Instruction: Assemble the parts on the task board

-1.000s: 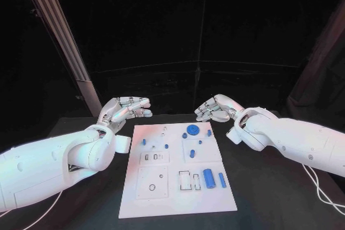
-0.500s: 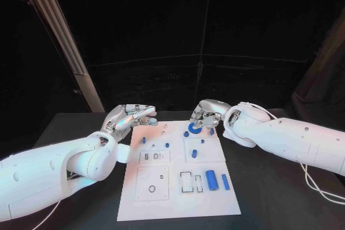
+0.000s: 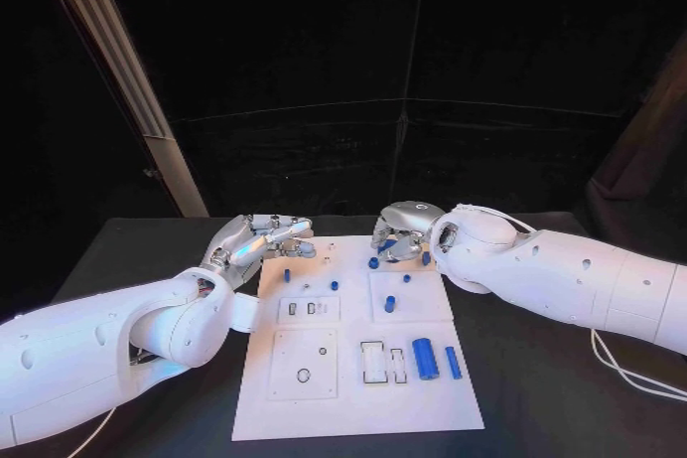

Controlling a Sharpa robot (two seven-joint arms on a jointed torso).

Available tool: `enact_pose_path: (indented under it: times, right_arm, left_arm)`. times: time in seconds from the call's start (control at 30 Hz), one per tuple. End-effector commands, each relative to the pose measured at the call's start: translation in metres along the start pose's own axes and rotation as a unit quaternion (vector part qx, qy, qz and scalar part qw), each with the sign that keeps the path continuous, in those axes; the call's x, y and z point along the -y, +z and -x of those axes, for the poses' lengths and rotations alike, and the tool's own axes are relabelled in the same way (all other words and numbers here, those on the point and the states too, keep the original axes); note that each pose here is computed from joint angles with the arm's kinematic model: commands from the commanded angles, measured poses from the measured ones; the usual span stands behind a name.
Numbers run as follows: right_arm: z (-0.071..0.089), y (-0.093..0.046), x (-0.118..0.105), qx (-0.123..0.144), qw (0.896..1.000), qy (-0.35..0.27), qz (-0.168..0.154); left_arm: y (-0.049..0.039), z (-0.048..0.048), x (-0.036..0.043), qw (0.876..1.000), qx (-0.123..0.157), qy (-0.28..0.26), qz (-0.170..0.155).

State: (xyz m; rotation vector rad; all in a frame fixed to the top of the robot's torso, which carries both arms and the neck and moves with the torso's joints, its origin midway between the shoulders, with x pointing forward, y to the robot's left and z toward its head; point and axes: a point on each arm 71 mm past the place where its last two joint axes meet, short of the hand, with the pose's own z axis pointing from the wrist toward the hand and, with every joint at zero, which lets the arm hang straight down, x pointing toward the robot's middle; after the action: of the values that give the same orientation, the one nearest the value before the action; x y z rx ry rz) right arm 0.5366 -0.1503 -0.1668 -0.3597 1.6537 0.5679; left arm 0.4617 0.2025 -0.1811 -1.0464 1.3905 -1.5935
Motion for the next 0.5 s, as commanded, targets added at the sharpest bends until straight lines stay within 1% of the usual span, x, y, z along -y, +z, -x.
enact_pose_path:
  times: [0.03, 0.5]
  right_arm:
    - [-0.0001, 0.0016, -0.0020, -0.014, 1.000, -0.022, -0.002]
    - [-0.0025, 0.0076, -0.0081, -0.033, 0.999, -0.027, 0.002]
  left_arm:
    - [-0.0010, -0.0022, 0.0012, 1.000, -0.012, -0.002, 0.000]
    - [-0.0021, -0.0018, 0.0014, 1.000, -0.013, -0.002, 0.002]
